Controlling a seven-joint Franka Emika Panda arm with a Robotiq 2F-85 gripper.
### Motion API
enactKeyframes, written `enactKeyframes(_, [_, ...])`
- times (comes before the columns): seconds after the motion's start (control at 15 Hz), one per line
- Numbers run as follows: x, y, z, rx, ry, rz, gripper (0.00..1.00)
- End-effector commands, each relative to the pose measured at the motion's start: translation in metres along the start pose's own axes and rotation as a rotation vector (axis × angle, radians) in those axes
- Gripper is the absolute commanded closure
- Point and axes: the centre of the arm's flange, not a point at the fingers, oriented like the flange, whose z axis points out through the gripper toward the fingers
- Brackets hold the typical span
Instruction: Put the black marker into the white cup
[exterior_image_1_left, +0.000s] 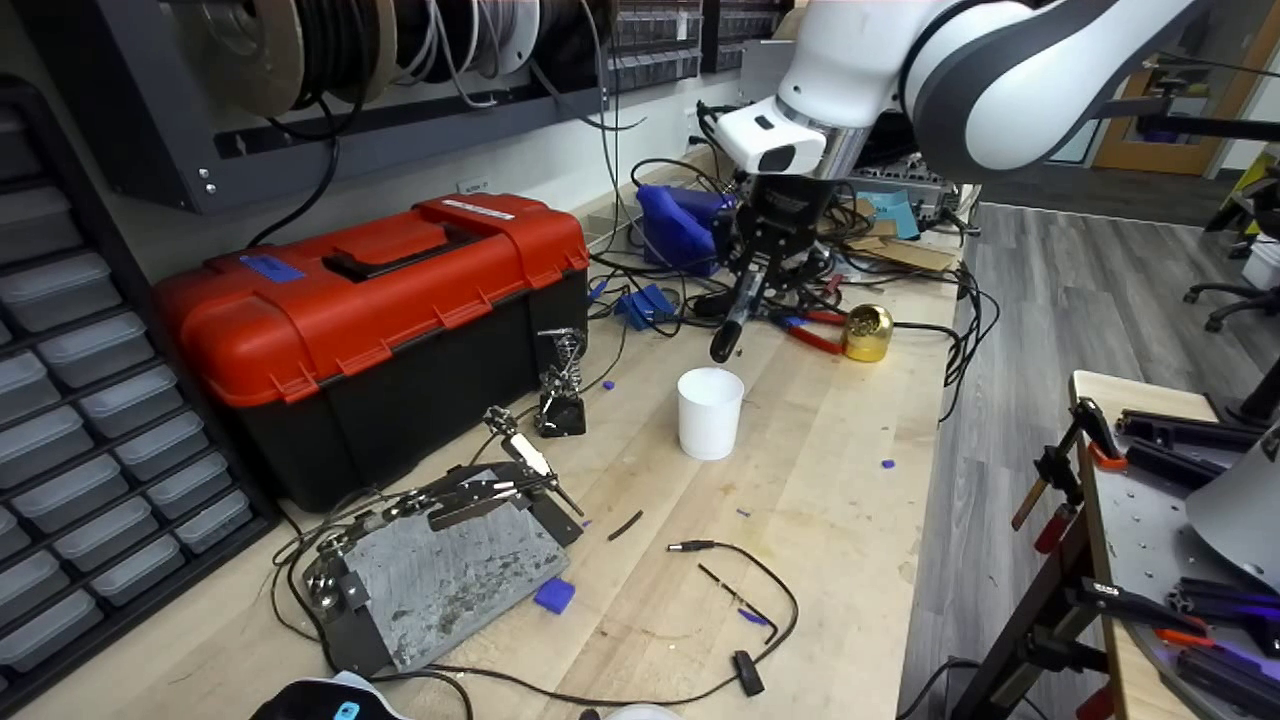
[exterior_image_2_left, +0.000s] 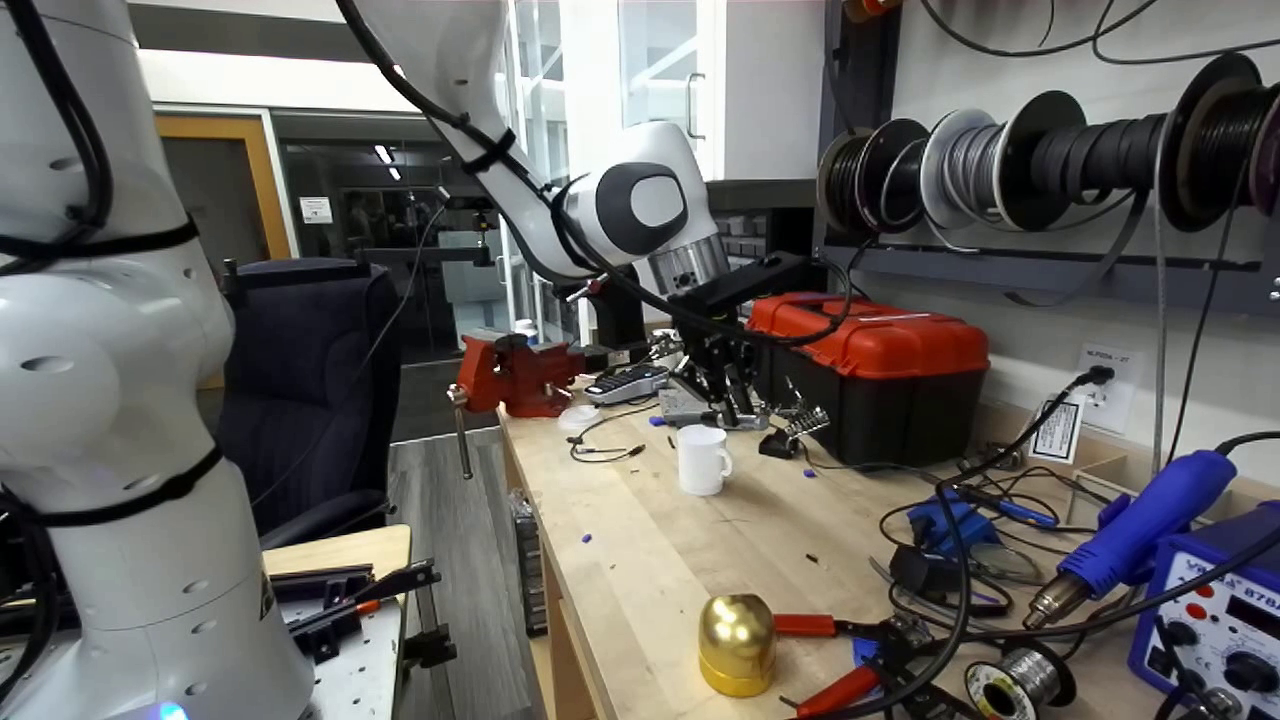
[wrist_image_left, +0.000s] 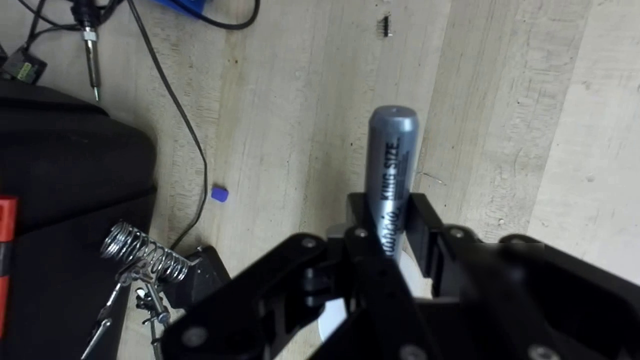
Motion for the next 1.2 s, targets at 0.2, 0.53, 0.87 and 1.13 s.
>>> enactKeyframes(0.2, [0.034, -0.004, 0.005, 0.047, -0.072, -0.115, 0.94])
enactKeyframes(0.53, [0.058, -0.005, 0.016, 0.074, -0.096, -0.211, 0.94])
enactKeyframes(0.87, [0.081, 0.007, 0.020, 0.055, -0.092, -0.251, 0.94])
enactKeyframes(1.13, [0.101, 0.017, 0.016, 0.039, -0.117, -0.283, 0.40])
